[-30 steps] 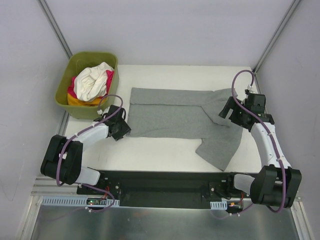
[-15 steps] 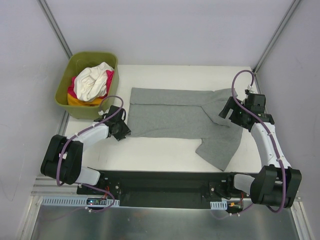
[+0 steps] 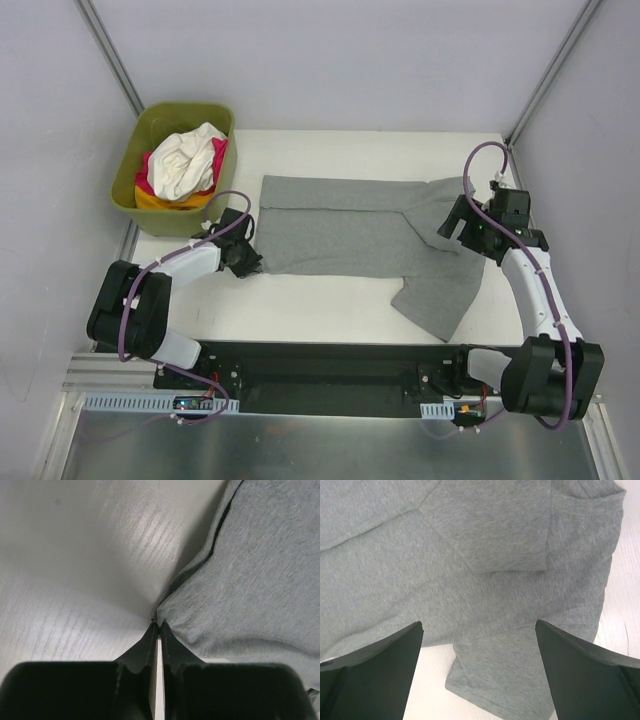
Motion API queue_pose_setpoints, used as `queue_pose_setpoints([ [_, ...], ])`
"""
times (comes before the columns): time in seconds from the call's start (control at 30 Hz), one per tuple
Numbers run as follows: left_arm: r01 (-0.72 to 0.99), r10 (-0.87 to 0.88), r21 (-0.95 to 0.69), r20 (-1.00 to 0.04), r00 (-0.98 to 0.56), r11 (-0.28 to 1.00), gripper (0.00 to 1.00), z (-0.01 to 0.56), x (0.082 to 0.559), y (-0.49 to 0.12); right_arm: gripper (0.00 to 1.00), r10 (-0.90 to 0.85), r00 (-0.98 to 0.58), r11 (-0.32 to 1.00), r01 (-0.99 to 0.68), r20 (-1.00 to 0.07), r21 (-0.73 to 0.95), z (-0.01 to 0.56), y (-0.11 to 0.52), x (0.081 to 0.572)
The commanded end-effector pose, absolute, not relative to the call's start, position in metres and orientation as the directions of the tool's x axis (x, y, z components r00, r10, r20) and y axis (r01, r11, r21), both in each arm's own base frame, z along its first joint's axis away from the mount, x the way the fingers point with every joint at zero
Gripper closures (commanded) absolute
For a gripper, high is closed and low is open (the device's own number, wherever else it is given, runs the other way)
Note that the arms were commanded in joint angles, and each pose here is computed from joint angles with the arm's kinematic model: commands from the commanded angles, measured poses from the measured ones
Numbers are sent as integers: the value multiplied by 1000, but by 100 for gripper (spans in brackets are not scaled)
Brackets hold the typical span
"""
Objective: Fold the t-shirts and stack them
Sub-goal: Grap the side of the flattened tshirt closest away from the robot with both arms
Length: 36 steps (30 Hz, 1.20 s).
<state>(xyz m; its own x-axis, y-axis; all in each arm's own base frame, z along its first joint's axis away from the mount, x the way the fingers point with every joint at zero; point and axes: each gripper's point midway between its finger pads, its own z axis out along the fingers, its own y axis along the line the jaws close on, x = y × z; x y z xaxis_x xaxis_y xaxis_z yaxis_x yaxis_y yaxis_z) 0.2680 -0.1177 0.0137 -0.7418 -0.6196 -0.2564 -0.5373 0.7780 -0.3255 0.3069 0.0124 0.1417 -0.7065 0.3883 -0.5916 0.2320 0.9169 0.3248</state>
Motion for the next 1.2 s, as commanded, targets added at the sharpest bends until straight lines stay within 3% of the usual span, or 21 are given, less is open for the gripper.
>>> queue_pose_setpoints([
  [0.0,-561,-604,-230,-235,-761,796,100,-2,247,-103,0,352,-723,933,223,-595,282,145,21,289],
  [0.17,-567,-608,-221,-288,-740,794,100,3,245,-92,0,175,-841,982,114,-512,149,123,53,248],
  [0.33,-582,-612,-189,-281,-739,791,100,-2,238,-87,0,178,-922,978,127,-343,165,98,82,194],
  [0.5,-589,-610,-165,-274,-743,791,100,-4,231,-83,0,150,-964,988,140,-218,62,83,86,141],
  [0.7,-584,-606,-168,-292,-740,794,100,0,230,-80,0,187,-979,977,177,-79,117,59,102,104],
  [1.17,-579,-601,-167,-301,-741,798,100,2,231,-79,3,262,-965,962,261,-1,80,30,101,87],
])
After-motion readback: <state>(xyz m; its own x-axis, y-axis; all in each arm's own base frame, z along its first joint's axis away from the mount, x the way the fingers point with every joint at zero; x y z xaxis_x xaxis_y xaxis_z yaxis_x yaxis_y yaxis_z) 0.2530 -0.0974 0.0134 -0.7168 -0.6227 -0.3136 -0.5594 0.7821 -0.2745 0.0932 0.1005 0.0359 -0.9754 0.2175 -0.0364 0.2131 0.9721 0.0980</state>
